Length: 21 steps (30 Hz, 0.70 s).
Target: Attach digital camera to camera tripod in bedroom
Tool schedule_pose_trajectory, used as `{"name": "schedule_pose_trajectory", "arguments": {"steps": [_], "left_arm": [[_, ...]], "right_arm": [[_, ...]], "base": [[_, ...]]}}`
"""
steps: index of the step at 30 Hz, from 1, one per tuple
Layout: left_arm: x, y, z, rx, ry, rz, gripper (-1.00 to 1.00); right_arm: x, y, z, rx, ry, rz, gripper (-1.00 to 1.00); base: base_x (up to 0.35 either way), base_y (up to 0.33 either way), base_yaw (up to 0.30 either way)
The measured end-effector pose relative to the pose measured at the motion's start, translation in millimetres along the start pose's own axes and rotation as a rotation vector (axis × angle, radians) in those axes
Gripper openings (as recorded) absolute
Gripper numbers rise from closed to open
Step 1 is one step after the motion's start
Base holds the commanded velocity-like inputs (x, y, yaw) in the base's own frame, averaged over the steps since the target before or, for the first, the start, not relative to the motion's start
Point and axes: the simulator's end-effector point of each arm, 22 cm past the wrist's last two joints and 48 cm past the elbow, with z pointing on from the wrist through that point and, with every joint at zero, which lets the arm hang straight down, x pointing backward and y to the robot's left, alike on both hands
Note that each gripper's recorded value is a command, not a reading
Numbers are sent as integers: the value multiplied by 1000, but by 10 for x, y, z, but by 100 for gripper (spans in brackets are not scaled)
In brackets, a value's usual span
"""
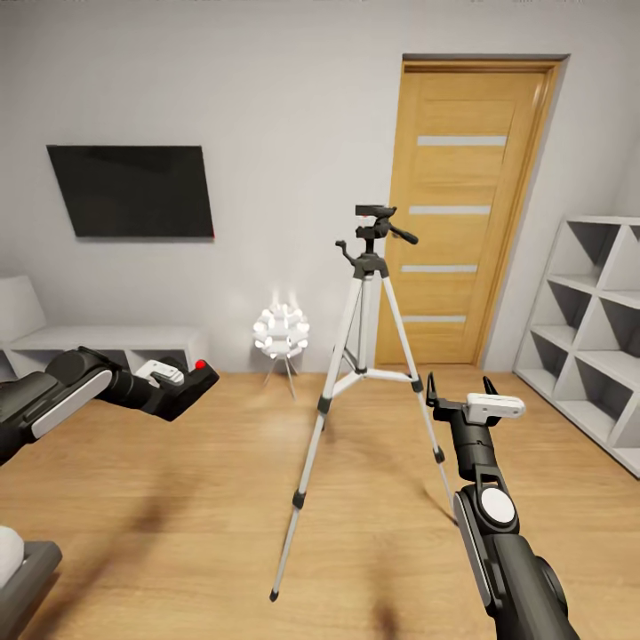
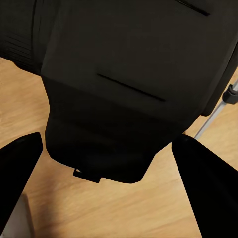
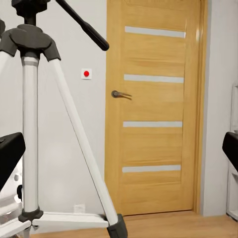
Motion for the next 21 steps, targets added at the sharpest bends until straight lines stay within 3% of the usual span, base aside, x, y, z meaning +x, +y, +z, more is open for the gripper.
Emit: {"name": "schedule_pose_trajectory", "arguments": {"steps": [21], "left_arm": [[-297, 0, -208, 14, 9, -9, -100]], "right_arm": [[-355, 4, 208, 0, 2, 0, 100]], "base": [[0, 0, 0]]}}
